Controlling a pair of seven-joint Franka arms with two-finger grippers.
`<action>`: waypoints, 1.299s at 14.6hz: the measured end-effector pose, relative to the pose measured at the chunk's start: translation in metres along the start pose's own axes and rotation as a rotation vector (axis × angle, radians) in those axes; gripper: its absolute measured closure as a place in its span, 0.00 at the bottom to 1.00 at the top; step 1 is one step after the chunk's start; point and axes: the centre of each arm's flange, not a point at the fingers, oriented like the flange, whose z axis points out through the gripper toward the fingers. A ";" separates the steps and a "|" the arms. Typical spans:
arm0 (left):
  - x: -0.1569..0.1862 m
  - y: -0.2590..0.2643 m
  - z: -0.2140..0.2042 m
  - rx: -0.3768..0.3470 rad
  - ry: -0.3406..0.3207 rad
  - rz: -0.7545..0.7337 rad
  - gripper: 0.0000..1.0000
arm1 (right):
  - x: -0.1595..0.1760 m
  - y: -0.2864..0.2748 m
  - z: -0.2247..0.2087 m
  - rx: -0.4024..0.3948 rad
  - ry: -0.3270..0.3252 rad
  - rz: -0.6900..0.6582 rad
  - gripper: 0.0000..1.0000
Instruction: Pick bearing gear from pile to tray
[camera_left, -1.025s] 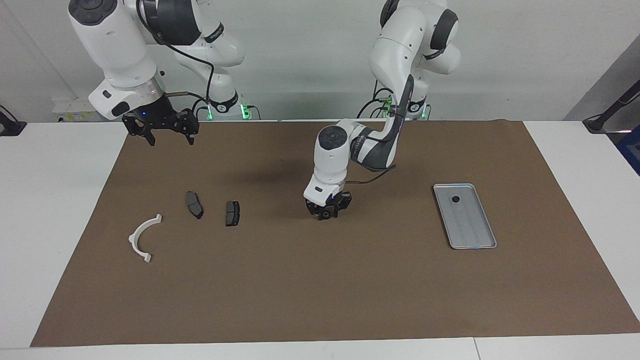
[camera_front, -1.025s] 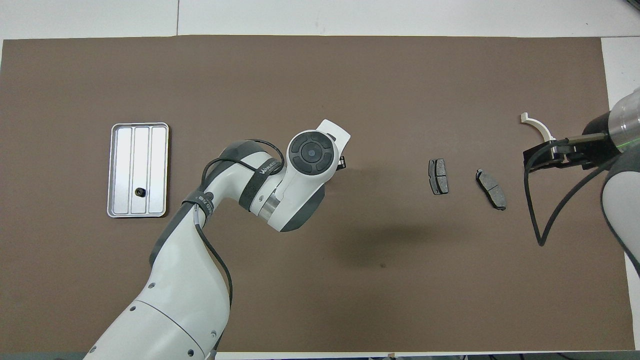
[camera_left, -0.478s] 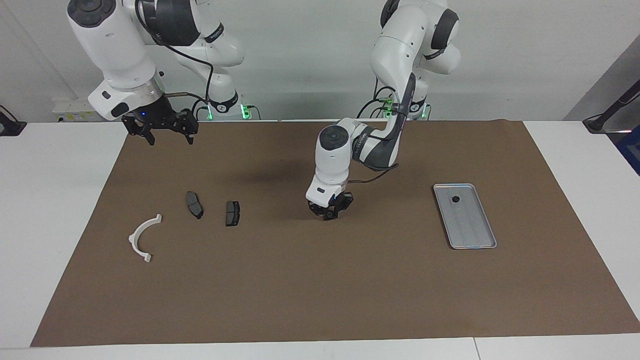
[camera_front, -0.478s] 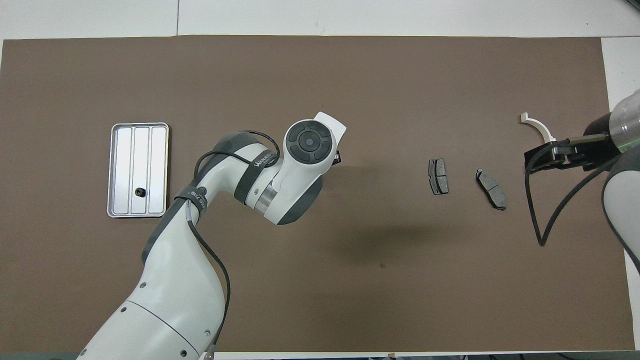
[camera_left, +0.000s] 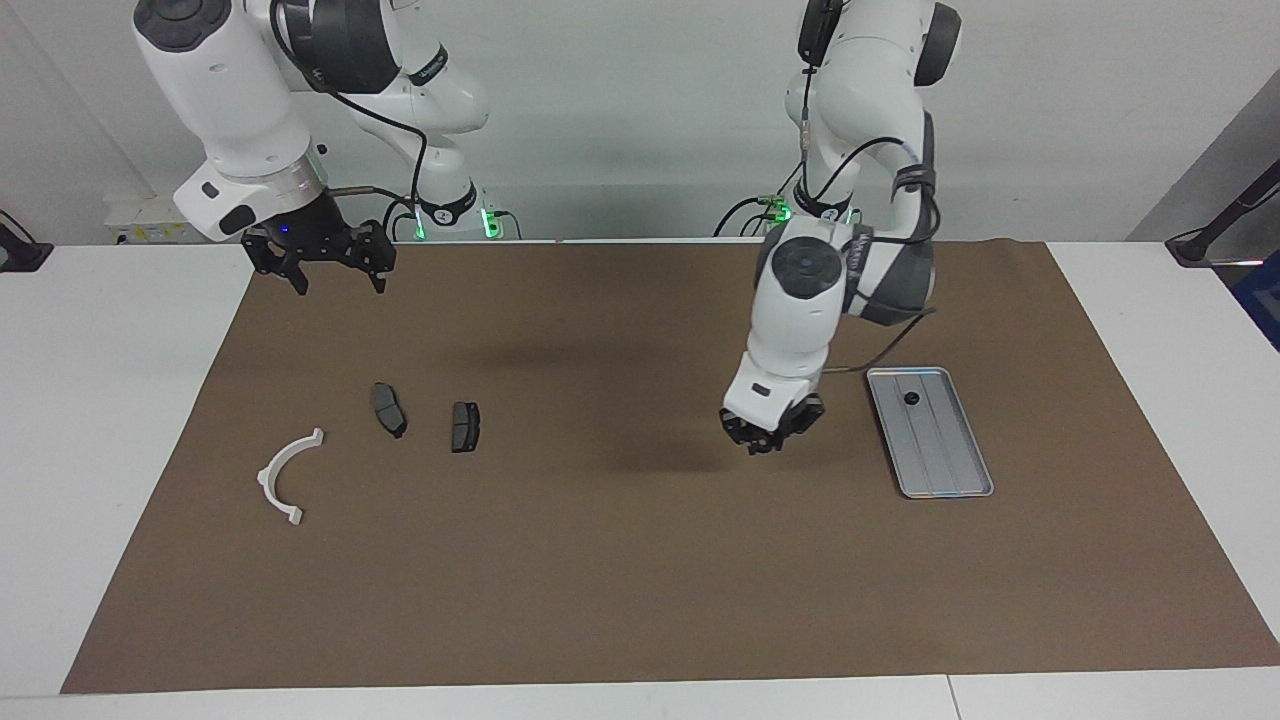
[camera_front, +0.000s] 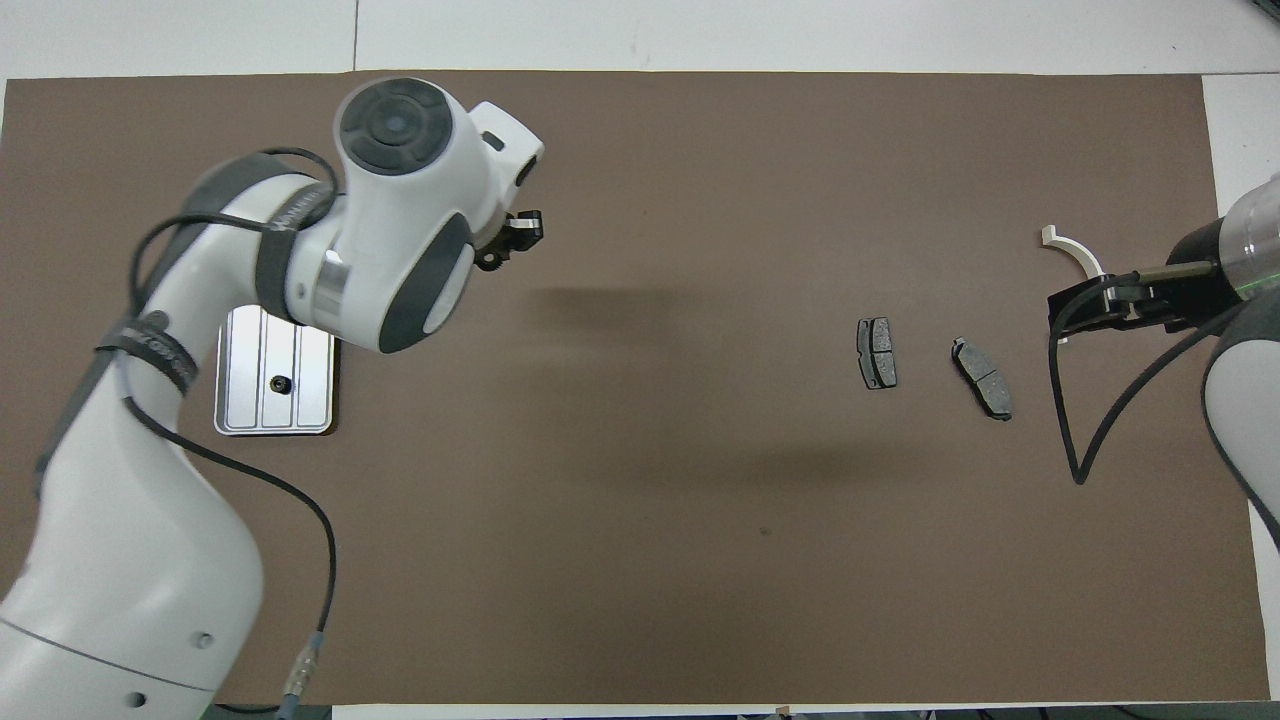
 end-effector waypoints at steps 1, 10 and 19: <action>0.010 -0.033 -0.012 0.001 0.003 0.033 0.65 | 0.000 0.000 0.000 0.000 0.000 0.000 0.00; 0.049 -0.245 0.010 -0.001 0.061 0.247 0.65 | 0.000 0.001 0.000 0.000 0.000 0.002 0.00; 0.022 -0.248 0.090 -0.004 0.100 0.246 0.65 | 0.001 0.001 -0.001 0.000 0.011 0.002 0.00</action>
